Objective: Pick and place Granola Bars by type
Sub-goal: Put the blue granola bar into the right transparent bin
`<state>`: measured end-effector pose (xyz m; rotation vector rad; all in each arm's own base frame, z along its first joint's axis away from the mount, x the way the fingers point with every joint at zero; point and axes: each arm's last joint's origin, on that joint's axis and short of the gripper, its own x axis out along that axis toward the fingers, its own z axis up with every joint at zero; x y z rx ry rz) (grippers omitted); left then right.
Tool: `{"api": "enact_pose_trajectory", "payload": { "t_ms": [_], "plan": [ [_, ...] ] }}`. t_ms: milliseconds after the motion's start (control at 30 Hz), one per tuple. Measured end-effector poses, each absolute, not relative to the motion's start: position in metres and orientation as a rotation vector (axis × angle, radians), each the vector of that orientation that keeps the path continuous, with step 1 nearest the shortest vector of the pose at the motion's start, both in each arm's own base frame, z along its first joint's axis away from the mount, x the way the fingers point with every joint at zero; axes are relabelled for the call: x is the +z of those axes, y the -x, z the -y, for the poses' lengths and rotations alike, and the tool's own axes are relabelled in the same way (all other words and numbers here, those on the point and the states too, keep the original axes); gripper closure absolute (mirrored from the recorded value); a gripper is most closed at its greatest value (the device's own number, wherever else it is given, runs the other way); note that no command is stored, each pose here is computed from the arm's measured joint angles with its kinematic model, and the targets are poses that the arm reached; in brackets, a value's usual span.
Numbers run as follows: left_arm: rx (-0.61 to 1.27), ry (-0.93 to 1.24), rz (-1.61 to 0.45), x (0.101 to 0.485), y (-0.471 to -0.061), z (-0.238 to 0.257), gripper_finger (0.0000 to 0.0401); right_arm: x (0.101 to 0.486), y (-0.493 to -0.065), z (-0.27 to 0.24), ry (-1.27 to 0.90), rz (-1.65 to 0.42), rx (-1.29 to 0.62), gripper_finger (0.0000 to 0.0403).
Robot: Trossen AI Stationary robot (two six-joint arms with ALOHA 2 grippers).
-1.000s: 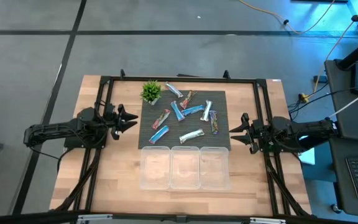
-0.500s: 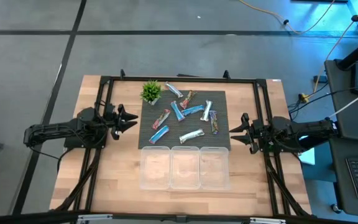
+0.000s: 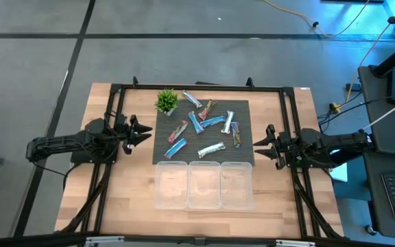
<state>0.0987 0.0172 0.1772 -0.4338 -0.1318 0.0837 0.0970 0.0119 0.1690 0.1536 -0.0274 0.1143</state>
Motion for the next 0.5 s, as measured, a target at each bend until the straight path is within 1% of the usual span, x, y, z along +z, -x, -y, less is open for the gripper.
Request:
{"api": "enact_pose_trajectory", "payload": {
  "t_ms": [200, 367, 500],
  "plan": [
    [0.084, 0.434, 0.132, 0.1773, -0.0987, -0.0172, 0.0235, 0.1686, -0.0971, -0.0111, -0.139, 0.026, 0.084, 0.0271],
    [0.084, 0.434, 0.132, 0.1772, -0.0987, -0.0172, 0.0239, 0.1756, -0.0967, -0.0079, -0.287, 0.106, -0.010, 0.0271],
    [0.084, 0.434, 0.131, 0.1772, -0.0987, -0.0172, 0.0239, 0.1774, -0.0964, -0.0064, -0.332, 0.133, -0.058, 0.0271]
  ]
}}
